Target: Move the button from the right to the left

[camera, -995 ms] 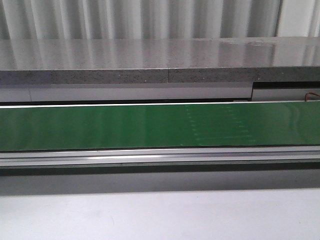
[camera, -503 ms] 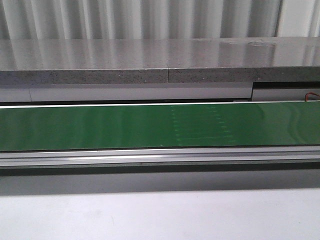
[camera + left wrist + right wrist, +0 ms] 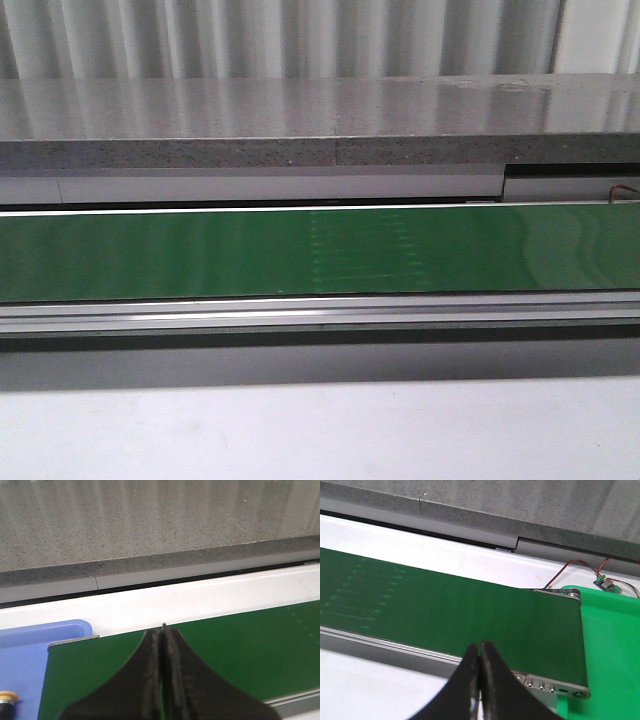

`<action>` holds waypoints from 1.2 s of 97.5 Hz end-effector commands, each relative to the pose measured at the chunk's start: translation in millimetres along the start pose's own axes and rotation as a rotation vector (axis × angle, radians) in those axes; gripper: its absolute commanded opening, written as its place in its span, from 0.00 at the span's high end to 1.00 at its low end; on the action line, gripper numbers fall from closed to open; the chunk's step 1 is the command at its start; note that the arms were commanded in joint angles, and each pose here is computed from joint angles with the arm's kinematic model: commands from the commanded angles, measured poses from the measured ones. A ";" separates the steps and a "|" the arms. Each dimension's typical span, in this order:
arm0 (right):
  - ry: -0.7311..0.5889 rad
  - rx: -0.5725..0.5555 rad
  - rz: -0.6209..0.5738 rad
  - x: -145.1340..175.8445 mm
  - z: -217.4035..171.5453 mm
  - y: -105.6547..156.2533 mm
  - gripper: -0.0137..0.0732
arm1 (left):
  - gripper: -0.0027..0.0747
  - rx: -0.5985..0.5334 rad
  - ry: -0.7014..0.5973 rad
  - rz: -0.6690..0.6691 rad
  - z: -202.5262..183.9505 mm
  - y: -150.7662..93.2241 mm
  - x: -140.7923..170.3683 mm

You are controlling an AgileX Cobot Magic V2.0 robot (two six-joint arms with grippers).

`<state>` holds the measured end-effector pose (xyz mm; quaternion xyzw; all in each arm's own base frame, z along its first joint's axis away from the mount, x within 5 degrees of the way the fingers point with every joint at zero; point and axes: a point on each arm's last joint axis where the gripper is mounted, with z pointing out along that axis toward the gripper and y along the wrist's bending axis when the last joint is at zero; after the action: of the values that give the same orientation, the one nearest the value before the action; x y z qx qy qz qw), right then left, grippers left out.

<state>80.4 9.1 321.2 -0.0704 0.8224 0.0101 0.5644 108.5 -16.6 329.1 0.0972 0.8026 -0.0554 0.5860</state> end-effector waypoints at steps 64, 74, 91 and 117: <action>-0.088 0.020 -0.001 -13.5 -4.4 -1.9 0.92 | 0.99 -0.074 -0.138 -0.048 1.0 7.1 -10.2; -0.088 0.020 -0.001 -13.5 -4.4 -1.9 0.92 | 0.99 -0.067 -0.129 -0.031 3.2 6.0 -5.9; -0.088 0.020 -0.001 -13.5 -4.4 -1.9 0.92 | 0.99 -0.072 -0.134 -0.025 7.3 3.5 5.6; -0.088 0.020 -0.001 -13.5 -4.4 -1.9 0.92 | 0.99 -0.089 -0.302 -0.038 8.1 1.7 27.6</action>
<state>80.4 9.1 321.2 -0.0704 0.8224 0.0101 0.5644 108.9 -15.6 289.1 0.0639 0.7705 -0.0414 0.6328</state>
